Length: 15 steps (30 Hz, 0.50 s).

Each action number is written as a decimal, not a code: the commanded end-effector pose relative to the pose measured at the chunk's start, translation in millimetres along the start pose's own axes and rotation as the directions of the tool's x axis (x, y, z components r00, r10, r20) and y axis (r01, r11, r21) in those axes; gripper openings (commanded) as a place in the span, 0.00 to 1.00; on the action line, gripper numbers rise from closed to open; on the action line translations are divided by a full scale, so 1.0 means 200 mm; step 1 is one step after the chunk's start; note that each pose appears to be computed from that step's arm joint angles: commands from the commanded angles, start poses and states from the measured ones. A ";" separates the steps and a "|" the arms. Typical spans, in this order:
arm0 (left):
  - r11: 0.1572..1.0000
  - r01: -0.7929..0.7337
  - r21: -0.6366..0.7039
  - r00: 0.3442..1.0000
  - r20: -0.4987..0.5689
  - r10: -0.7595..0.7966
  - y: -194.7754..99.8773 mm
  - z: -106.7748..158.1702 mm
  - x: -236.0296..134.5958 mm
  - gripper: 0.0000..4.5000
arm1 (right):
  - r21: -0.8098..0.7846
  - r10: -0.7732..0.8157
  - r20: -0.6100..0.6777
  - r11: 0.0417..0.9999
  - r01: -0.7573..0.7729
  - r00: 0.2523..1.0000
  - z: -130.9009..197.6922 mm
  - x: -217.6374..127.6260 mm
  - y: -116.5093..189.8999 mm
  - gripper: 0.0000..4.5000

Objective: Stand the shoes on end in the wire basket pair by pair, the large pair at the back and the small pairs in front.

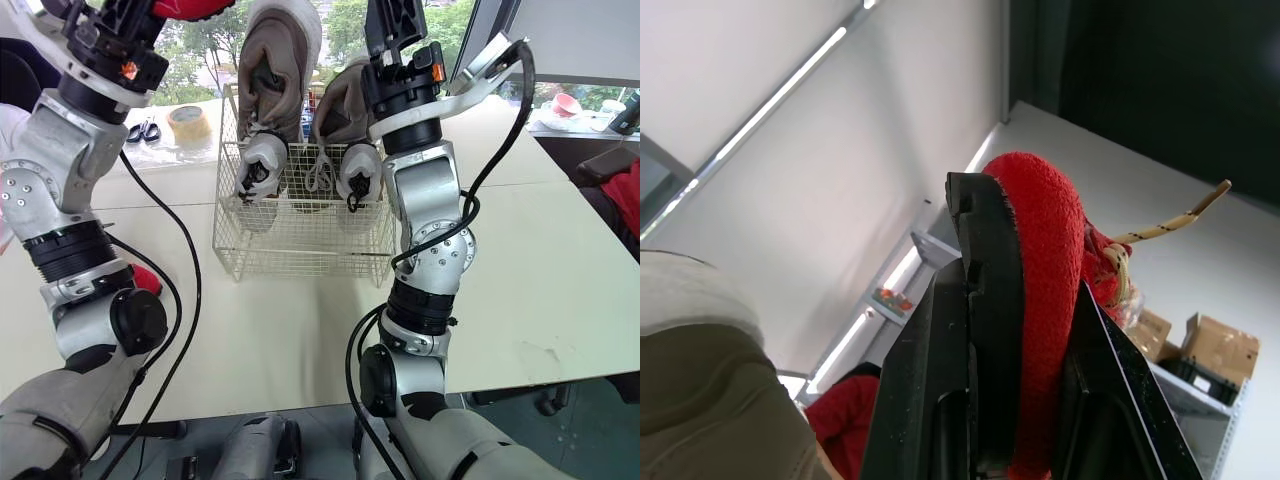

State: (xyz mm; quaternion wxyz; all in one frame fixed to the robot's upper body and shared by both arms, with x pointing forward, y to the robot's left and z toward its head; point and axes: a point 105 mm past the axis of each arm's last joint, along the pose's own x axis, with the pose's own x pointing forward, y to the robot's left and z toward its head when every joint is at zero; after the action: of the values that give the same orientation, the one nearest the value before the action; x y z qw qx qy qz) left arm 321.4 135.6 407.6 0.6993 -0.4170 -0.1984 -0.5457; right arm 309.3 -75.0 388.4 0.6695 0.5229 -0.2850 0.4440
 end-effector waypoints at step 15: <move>1.000 0.010 -0.019 0.995 -0.095 -0.012 -0.01 -0.14 -0.05 0.05 | -0.111 0.150 -0.096 0.981 -0.160 0.984 -0.14 0.06 0.24 0.99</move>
State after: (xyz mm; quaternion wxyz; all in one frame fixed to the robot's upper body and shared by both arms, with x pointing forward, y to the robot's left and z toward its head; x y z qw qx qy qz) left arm 317.3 115.8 378.0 0.7015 -0.4054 -0.1489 -0.5669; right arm 292.3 -41.5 393.0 0.6978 0.4551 -0.2808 0.4766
